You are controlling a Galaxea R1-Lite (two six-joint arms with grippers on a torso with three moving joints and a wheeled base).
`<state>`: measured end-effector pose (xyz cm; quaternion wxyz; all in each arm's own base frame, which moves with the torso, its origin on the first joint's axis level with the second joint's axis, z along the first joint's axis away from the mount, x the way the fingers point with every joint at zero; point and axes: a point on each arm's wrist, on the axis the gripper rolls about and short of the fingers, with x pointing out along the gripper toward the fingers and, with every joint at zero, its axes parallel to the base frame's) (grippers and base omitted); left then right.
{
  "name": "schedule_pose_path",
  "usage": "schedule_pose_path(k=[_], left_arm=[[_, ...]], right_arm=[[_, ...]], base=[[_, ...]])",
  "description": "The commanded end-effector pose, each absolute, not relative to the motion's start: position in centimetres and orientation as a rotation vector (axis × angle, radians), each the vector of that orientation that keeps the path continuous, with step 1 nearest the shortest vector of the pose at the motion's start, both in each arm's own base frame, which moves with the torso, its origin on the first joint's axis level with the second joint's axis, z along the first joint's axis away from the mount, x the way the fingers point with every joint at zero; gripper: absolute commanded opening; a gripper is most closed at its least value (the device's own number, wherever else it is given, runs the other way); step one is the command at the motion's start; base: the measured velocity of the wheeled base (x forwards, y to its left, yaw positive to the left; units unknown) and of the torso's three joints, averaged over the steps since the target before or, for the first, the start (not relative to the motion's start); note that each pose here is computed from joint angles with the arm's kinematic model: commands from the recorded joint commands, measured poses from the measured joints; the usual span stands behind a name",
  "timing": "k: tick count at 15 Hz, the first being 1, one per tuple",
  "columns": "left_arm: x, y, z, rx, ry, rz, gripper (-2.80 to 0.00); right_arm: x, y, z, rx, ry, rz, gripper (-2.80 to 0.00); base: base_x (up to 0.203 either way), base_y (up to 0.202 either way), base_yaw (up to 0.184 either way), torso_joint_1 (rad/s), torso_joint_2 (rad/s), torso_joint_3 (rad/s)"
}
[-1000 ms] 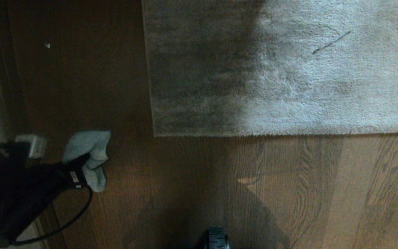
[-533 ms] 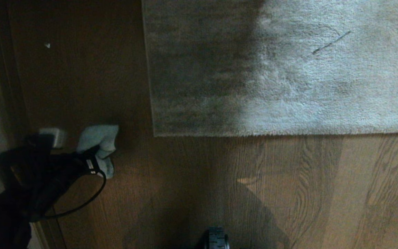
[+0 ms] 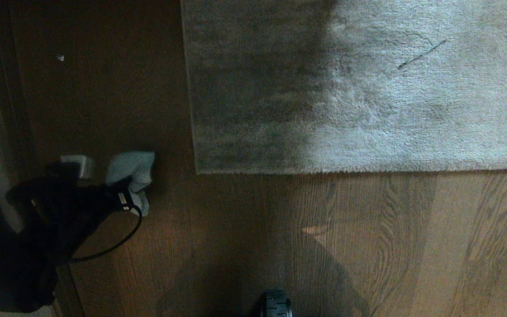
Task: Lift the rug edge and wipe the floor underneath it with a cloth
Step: Put down the rag
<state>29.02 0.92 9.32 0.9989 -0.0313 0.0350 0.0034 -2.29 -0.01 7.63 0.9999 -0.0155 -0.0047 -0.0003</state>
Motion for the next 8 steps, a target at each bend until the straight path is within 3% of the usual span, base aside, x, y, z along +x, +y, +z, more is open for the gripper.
schedule_pose_path(k=[1, 5, 6, 8], left_arm=[[30.34, 1.71, 9.7, -0.037, 0.002, 0.032, -2.8], [30.98, 2.41, 9.99, -0.022, -0.021, 0.053, -2.8], [30.99, 2.51, 9.94, -0.02, -0.02, 0.056, 0.0], [31.0, 2.61, 9.89, -0.02, -0.018, 0.06, 0.0]], right_arm=[[-2.28, -0.01, 7.63, -0.031, -0.008, 0.0, -2.8], [-2.28, -0.01, 7.63, -0.031, -0.008, 0.0, -2.8], [-2.28, -0.01, 7.64, -0.031, -0.009, 0.0, -2.8], [-2.28, -0.01, 7.63, -0.031, -0.008, 0.0, -2.8]], base=[[0.0, 0.0, 0.0, 0.0, 0.0, 0.0], [0.0, 0.0, 0.0, 0.0, 0.0, 0.0], [0.0, 0.0, 0.0, 0.0, 0.0, 0.0], [0.0, 0.0, 0.0, 0.0, 0.0, 0.0]])
